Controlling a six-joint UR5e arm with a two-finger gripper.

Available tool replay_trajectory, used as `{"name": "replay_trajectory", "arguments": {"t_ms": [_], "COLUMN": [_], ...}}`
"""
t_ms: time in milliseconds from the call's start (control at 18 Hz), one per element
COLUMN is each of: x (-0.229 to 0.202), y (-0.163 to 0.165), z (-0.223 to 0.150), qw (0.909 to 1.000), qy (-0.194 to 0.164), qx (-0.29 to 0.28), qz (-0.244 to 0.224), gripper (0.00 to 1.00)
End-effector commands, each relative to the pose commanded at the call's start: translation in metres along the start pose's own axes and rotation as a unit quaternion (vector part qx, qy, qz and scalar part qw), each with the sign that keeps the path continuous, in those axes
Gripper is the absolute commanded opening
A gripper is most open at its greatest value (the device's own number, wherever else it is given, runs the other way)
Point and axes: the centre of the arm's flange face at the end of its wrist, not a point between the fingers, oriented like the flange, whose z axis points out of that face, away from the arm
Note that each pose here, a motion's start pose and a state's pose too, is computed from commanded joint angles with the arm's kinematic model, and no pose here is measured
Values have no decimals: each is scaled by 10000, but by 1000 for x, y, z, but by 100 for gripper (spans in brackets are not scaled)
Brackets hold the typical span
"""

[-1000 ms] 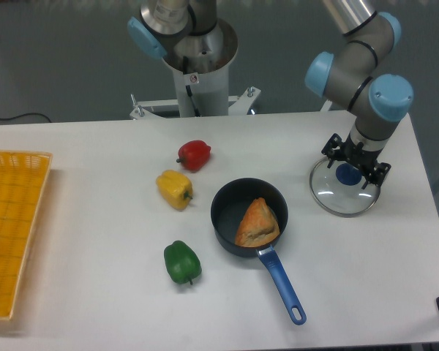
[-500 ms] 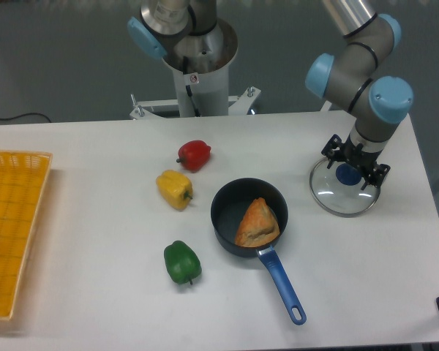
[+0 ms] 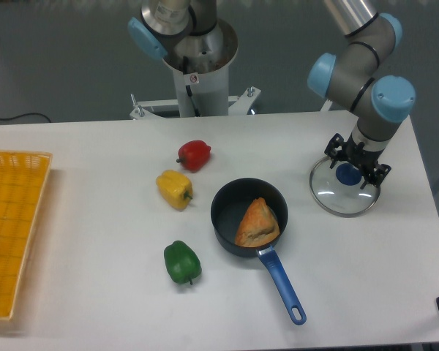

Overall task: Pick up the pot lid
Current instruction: 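Close the gripper on the blue knob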

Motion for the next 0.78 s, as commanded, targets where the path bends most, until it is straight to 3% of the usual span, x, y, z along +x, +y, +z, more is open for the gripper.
{"name": "replay_trajectory", "arguments": {"t_ms": [556,778], "x": [0,1], "y": [-2,-3], "z": [-1,0], "qw": [10000,10000], "qy": [-7,1], "qx": [0,0], "qz": [-15,-31], "gripper": [85,74]}}
